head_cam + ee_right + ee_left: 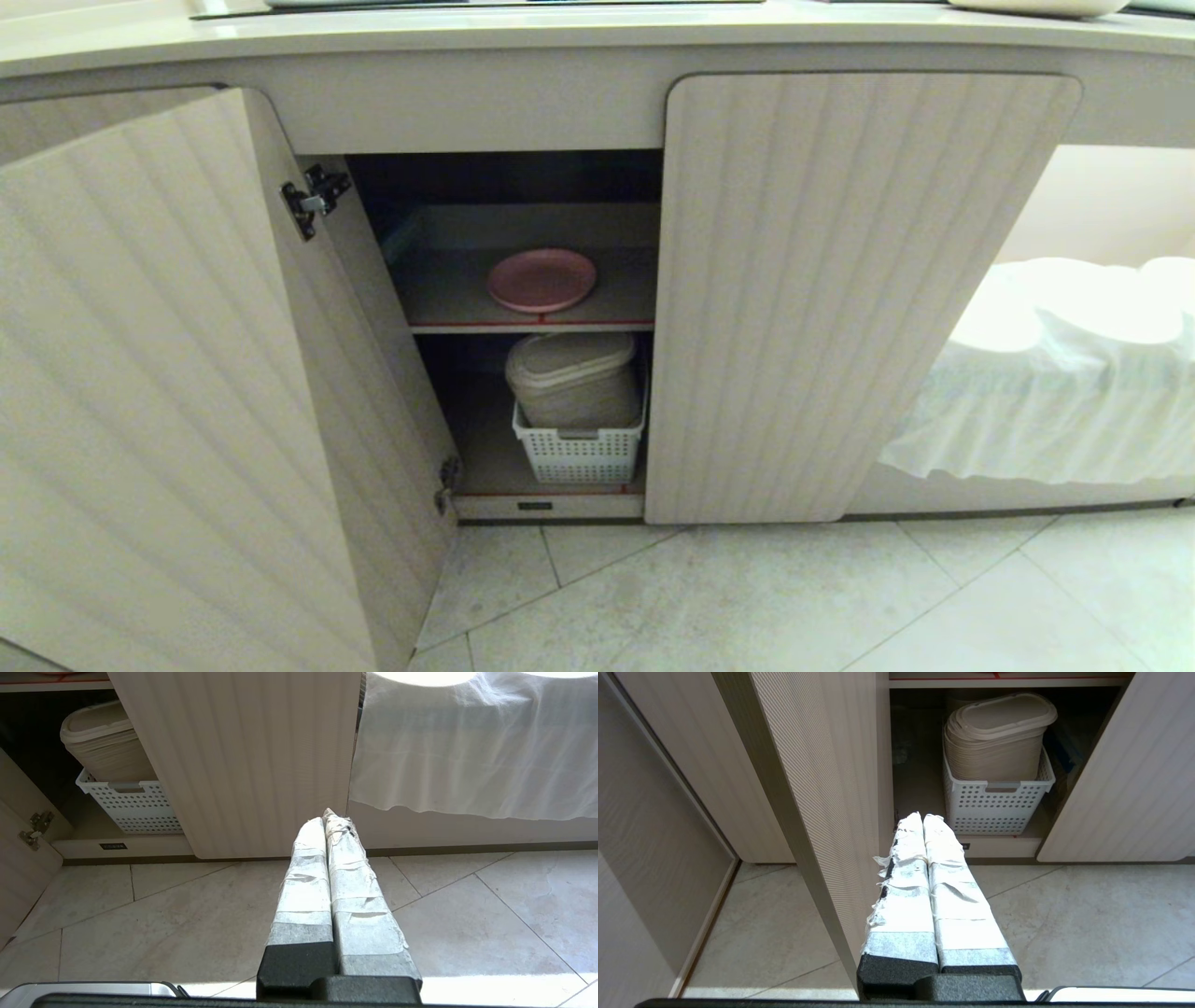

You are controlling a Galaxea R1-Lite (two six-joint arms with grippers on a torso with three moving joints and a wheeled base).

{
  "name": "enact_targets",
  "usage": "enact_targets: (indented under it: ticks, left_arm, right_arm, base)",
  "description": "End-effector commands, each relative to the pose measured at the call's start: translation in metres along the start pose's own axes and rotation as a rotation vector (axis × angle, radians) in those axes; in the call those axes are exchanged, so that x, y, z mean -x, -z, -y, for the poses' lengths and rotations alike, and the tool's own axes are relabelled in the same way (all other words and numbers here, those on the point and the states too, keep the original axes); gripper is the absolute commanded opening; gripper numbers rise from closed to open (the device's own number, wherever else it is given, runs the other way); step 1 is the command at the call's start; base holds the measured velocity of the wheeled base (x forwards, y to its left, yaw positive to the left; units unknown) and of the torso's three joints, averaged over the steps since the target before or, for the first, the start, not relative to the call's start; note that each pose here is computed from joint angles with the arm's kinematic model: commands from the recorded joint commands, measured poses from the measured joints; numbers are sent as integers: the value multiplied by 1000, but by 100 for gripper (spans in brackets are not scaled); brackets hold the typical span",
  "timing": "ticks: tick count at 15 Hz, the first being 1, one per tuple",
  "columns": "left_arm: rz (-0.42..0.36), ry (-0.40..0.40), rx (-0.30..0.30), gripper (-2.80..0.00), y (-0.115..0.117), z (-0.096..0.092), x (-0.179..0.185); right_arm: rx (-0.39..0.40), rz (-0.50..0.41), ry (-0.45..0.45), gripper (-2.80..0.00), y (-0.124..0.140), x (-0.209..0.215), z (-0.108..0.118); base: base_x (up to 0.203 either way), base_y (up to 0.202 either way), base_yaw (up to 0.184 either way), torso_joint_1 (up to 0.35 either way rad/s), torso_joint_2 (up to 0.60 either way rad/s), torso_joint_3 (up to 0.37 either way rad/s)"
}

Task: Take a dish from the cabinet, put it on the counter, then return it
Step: Take the plate from the cabinet

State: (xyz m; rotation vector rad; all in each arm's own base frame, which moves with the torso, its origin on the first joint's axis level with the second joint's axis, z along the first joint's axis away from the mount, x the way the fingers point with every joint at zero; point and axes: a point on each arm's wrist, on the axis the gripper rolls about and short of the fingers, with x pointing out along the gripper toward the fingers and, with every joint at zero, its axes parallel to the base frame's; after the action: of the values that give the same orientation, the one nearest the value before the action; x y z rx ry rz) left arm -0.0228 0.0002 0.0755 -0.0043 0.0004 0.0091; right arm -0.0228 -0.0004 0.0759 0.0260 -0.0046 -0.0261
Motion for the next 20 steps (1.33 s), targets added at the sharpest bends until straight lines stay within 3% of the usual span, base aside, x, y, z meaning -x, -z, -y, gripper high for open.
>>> enact_targets:
  ticks: [1, 20]
  left_arm:
    - [0, 0, 0, -280, 0, 0, 0]
    - [0, 0, 0, -280, 0, 0, 0]
  right_arm:
    - [0, 0, 0, -280, 0, 0, 0]
    - [0, 0, 0, -280, 0, 0, 0]
  base:
    - [0, 0, 0, 0, 0, 0]
    - [0, 0, 0, 0, 0, 0]
